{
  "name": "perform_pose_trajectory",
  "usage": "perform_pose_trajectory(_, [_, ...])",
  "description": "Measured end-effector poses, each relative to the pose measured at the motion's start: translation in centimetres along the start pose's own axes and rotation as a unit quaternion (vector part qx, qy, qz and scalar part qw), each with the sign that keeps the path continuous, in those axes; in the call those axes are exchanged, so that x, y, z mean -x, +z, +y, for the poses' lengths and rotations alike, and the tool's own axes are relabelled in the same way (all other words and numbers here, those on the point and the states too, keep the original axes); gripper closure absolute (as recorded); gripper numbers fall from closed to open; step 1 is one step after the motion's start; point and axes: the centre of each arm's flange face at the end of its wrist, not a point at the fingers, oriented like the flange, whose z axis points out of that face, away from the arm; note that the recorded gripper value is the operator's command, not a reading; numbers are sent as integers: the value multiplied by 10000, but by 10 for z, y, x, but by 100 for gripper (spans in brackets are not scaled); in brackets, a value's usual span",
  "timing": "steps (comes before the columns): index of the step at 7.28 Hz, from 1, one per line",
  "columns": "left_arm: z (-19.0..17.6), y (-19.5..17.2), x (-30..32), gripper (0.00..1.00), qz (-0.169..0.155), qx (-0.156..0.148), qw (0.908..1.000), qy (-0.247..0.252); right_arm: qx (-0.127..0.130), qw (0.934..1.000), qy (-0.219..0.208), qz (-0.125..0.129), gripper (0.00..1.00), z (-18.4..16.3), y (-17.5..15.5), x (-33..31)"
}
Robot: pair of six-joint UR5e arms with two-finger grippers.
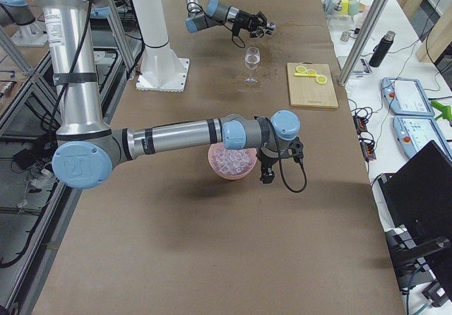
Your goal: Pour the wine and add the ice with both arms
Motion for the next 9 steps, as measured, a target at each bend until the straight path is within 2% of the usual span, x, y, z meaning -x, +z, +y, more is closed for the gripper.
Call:
perform_pose_trajectory(1, [12, 4, 2, 100, -4, 5, 9969, -785, -2, 10000, -7, 7, 0, 0, 0, 0])
perform_pose_trajectory(2, [29, 9, 1, 100, 60, 32, 9837, -1797, -8, 10000, -17, 10, 0, -1, 0, 1])
perform_pose_trajectory(4, [76, 30, 8, 100, 129, 211, 9367, -3494, -46, 10000, -53, 10, 0, -5, -4, 5])
perform_pose_trajectory(6, [157, 53, 11, 100, 46, 649, 8975, -4361, -113, 9998, -134, 30, 0, -12, -10, 12])
perform_pose_trajectory(8, [243, 64, -2, 100, -177, 1124, 8589, -4994, -185, 9995, -214, 165, 0, -23, -17, 17])
perform_pose_trajectory(9, [296, 64, -4, 100, -202, 1240, 8253, -5506, -249, 9990, -279, 252, 0, -31, -23, 23])
